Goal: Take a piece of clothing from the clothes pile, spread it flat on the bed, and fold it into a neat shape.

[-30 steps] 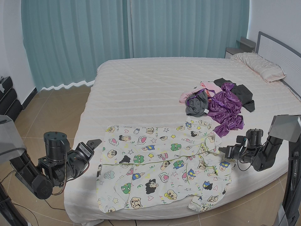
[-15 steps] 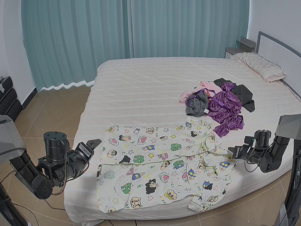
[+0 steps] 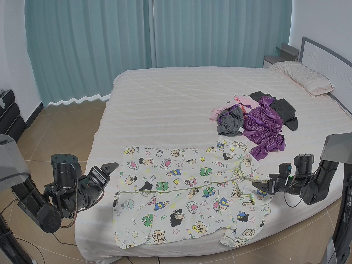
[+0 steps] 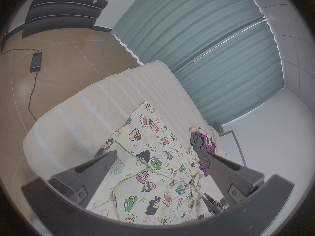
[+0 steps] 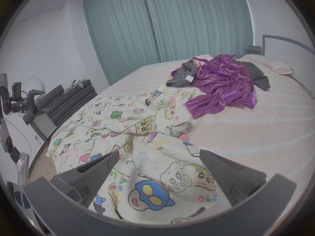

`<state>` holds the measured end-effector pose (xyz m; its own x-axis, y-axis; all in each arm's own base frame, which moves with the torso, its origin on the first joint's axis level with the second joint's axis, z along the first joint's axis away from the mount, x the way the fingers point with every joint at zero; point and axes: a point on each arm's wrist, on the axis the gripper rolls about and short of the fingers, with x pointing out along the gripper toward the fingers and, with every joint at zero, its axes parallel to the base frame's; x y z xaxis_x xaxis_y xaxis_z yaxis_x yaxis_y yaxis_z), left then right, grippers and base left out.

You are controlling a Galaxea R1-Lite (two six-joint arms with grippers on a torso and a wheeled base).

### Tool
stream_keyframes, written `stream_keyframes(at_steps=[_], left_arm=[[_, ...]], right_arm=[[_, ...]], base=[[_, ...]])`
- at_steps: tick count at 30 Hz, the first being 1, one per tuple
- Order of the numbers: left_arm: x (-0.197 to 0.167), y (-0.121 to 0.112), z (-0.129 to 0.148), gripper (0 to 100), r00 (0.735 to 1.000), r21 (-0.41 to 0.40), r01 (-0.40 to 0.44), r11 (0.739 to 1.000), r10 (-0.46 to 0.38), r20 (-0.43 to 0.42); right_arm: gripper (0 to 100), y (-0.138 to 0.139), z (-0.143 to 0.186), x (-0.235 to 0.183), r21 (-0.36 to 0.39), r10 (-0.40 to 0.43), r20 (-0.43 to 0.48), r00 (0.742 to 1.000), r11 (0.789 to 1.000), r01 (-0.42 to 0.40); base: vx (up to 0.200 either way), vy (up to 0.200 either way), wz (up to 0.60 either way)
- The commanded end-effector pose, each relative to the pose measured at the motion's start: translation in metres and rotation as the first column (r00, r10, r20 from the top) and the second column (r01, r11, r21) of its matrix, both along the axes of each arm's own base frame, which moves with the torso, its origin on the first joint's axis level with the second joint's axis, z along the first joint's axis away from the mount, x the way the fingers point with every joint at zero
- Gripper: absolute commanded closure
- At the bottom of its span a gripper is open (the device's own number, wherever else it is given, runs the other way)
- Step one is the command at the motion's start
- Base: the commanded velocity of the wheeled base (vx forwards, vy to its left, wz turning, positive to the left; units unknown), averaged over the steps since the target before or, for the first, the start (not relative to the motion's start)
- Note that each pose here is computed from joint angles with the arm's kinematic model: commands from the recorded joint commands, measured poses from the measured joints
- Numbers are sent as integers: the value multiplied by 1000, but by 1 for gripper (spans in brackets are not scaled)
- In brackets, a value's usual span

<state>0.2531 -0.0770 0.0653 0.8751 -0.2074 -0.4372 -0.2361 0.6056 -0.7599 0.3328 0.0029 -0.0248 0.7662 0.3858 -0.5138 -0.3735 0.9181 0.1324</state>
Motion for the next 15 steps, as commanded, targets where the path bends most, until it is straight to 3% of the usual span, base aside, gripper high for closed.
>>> stream_keyframes(at_steps=[1,15], left_arm=[[0,0,0,0,1000,-1,-1,1000,1,1],[1,1,0,0,1000,-1,-4,1000,4,1]], right_arm=[[0,13,-9,9,-20,48,-22,999,999,-49],[0,3,-19,26,-83,-19,-50,999,996,15]], base=[[0,0,0],[0,0,0]])
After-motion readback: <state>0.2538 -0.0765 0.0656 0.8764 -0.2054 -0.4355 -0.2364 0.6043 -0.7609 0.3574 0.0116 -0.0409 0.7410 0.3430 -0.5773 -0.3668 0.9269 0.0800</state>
